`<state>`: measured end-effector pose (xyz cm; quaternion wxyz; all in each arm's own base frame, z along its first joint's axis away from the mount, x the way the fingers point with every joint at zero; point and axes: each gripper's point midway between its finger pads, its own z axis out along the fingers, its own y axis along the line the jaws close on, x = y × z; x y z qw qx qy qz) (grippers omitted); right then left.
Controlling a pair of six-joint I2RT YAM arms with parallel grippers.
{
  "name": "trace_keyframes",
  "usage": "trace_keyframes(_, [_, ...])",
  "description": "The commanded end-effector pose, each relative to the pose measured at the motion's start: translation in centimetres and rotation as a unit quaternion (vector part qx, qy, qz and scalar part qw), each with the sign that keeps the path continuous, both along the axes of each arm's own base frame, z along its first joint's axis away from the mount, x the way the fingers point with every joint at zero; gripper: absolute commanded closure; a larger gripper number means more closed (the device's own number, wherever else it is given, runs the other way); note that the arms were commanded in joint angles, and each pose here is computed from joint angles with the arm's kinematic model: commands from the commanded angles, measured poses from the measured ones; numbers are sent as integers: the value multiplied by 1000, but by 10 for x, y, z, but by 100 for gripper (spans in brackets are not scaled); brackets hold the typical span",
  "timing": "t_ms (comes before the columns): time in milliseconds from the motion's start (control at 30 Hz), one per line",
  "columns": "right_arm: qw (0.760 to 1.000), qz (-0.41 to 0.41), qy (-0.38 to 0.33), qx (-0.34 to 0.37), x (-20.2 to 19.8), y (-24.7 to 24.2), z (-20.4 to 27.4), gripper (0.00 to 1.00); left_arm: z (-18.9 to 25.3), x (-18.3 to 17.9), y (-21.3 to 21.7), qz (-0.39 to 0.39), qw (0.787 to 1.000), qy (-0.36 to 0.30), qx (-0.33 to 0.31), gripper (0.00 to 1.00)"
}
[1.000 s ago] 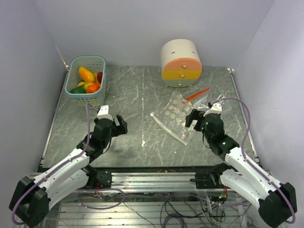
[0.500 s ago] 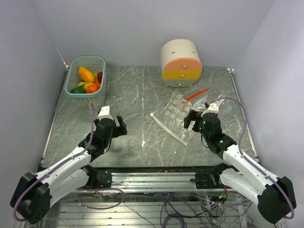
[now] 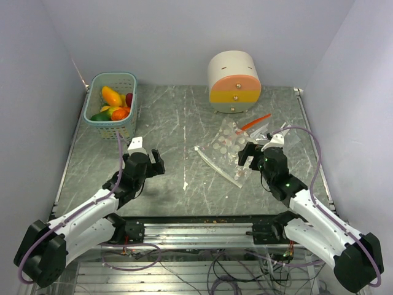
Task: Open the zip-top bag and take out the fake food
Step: Reset both arms
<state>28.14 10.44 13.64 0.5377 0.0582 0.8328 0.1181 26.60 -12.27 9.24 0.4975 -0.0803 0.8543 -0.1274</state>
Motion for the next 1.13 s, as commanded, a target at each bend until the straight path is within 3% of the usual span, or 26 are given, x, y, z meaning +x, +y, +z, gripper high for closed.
trace_keyframes(0, [1000,-6,-2,-5,1,-3,-3,3,16,6,-4,2,1000,-20,-12,3])
trace_keyframes(1100, [1000,-5,2,-4,0,-2,-7,6,18,-3,4,16,999,-31,-26,6])
